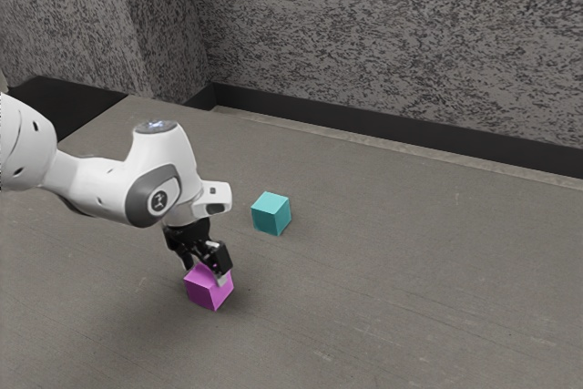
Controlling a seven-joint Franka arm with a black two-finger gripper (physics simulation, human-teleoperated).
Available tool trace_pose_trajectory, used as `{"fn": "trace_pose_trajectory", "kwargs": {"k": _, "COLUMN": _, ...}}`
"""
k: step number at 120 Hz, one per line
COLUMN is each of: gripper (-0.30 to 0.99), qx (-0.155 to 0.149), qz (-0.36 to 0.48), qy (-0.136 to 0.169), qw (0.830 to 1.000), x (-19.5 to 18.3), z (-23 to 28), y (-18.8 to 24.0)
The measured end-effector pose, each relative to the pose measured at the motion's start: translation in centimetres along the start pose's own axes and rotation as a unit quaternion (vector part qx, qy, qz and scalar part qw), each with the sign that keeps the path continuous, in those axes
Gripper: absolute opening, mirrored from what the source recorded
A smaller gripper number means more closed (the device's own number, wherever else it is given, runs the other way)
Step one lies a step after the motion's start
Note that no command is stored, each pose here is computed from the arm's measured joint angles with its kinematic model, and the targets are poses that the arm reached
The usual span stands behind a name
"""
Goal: Pick up the blue block with one arm, and put the blue block on the pink block with one arm
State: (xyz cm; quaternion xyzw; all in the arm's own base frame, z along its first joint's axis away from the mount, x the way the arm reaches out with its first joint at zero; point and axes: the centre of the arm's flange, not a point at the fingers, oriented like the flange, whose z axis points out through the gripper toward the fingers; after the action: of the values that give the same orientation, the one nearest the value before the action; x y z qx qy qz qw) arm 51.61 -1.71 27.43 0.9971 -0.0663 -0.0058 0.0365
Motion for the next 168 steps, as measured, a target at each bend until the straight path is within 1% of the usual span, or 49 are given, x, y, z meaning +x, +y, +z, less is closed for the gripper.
{"fn": "trace_pose_trajectory", "kwargs": {"k": 31, "gripper": 0.69, "qx": -0.005, "qz": -0.016, "qy": -0.010, "qw": 1.000, "x": 0.6, "z": 1.7, "y": -0.2}}
{"fn": "trace_pose_trajectory", "kwargs": {"k": 78, "gripper": 0.69, "qx": -0.003, "qz": -0.029, "qy": -0.012, "qw": 1.000, "x": 0.4, "z": 1.7, "y": -0.5}}
{"fn": "trace_pose_trajectory", "kwargs": {"k": 88, "gripper": 0.69, "qx": -0.002, "qz": -0.030, "qy": -0.007, "qw": 1.000, "x": 0.7, "z": 1.3, "y": -0.5}}
{"fn": "trace_pose_trajectory", "kwargs": {"k": 103, "gripper": 0.69, "qx": -0.004, "qz": -0.027, "qy": 0.024, "qw": 0.999, "x": 4.0, "z": -0.6, "y": -0.5}}
{"fn": "trace_pose_trajectory", "kwargs": {"k": 117, "gripper": 0.69, "qx": -0.008, "qz": -0.023, "qy": 0.042, "qw": 0.999, "x": 8.3, "z": -1.5, "y": -1.1}}
{"fn": "trace_pose_trajectory", "kwargs": {"k": 133, "gripper": 0.69, "qx": -0.007, "qz": -0.012, "qy": 0.044, "qw": 0.999, "x": 12.0, "z": -2.2, "y": -1.5}}
{"fn": "trace_pose_trajectory", "kwargs": {"k": 146, "gripper": 0.69, "qx": -0.001, "qz": 0.000, "qy": 0.041, "qw": 0.999, "x": 13.9, "z": -3.0, "y": -1.7}}
{"fn": "trace_pose_trajectory", "kwargs": {"k": 168, "gripper": 0.69, "qx": -0.001, "qz": 0.014, "qy": 0.041, "qw": 0.999, "x": 18.1, "z": -3.4, "y": -2.0}}
